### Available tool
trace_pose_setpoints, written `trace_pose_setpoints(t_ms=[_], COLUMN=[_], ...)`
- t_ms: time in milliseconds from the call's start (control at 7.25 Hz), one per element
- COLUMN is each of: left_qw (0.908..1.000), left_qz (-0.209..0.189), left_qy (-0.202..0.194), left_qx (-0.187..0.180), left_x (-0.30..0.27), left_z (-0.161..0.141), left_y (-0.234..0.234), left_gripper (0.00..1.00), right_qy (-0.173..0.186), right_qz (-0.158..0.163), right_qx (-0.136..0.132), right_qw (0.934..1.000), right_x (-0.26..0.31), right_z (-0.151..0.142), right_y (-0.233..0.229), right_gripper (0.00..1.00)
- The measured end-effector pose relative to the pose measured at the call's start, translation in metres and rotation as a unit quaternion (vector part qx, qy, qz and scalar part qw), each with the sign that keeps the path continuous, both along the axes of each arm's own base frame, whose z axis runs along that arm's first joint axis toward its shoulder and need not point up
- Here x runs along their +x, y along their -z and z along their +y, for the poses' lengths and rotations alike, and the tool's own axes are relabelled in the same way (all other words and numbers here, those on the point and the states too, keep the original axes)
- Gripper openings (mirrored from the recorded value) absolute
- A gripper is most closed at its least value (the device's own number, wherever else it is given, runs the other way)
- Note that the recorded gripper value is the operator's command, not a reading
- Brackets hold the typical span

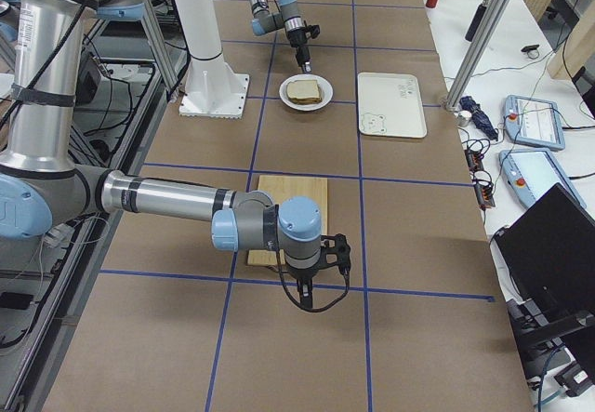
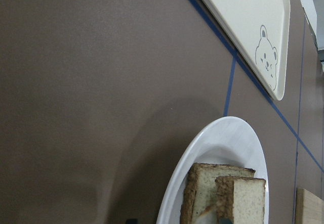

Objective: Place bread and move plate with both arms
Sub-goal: 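Close the left gripper on the plate rim nearest it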

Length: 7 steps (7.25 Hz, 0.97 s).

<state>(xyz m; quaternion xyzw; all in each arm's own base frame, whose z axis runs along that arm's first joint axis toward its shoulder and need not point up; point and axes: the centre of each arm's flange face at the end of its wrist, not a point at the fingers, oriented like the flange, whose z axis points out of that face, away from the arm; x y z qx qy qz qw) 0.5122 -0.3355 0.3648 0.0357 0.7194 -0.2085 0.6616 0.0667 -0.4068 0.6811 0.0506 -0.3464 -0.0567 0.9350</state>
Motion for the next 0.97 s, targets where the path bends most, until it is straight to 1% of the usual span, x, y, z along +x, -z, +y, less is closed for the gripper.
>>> trace_pose_setpoints(t_ms=[552, 690, 966], left_qw=[1.0, 1.0, 0.9999], left_qz=[-0.003, -0.002, 0.003], left_qy=[-0.007, -0.008, -0.015], left_qx=[-0.001, -0.001, -0.001], left_x=[0.008, 0.009, 0.019], left_z=[0.006, 0.007, 0.015], left_y=[-0.004, -0.002, 0.004], left_gripper=[0.54, 0.52, 0.51], right_qy=[0.0, 0.0, 0.0], right_qz=[0.0, 0.0, 0.0], right_qx=[-0.001, -0.001, -0.001], right_qw=[1.0, 1.0, 1.0], right_x=[0.0, 0.0, 0.0], right_z=[0.0, 0.0, 0.0], right_y=[0.0, -0.001, -0.001], right_gripper=[1.0, 1.0, 1.0])
